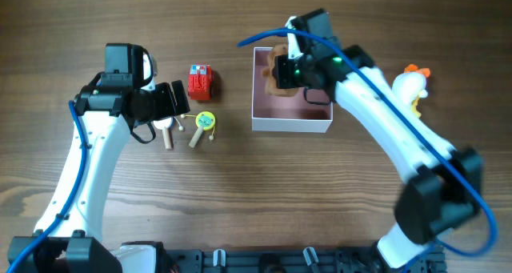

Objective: Pack container
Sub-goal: 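Carry the bear left into the white box and release it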

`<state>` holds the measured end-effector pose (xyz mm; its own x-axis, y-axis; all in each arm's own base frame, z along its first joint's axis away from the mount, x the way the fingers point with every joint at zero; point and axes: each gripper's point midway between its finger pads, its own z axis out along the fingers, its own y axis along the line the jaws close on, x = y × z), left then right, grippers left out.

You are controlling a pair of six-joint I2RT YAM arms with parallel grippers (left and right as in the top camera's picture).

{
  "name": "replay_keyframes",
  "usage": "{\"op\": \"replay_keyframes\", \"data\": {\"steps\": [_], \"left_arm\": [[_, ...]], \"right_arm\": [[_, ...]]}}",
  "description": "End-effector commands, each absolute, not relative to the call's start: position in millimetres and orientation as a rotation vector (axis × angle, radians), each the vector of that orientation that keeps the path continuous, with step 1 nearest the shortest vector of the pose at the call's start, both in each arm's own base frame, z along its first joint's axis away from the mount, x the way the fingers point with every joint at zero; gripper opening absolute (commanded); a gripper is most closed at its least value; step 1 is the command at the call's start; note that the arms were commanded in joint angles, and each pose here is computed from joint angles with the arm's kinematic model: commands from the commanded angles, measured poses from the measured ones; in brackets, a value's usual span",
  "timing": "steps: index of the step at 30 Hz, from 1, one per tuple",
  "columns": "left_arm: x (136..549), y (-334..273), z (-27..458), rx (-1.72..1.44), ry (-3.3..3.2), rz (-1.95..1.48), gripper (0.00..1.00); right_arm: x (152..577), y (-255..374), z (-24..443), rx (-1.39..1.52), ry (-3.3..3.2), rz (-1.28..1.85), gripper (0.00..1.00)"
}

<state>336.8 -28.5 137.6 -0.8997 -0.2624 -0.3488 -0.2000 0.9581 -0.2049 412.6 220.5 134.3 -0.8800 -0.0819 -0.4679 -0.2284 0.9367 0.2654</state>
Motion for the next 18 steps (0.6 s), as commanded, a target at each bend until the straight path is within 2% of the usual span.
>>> {"op": "replay_keyframes", "data": {"steps": [1,4,5,8,9,13,18], "left_arm": [[342.0,-28.1,145.7,-0.308,2.709,-0.222,1.0],[342.0,-28.2,145.7,-0.308,2.709,-0.222,1.0],[342.0,-28.2,145.7,-0.308,2.709,-0.222,1.0],[342.0,-28.1,145.7,-0.308,2.709,-0.222,1.0],[342.0,-28.1,145.7,-0.308,2.709,-0.222,1.0],[342.0,-28.2,145.7,-0.308,2.709,-0.222,1.0],[342.0,-28.2,145.7,-0.308,2.709,-0.222,1.0]], "right_arm": [[419.0,236.8,82.2,-0.193,2.712,0.519,0.19],[423.7,243.2,55.6,-0.199,2.738,0.542,0.2],[424.8,243.6,50.8,-0.215,2.738,0.537,0.23],[430.0,243.9,60.4,-0.295,2.698,0.516,0.7],[432.6,244.0,69.0,-0.318,2.677,0.514,0.79],[438.5,238.5,130.8,-0.337,2.56,0.526,0.81],[428.1,188.8,231.2,-0.278,2.383,0.467,0.85]]}}
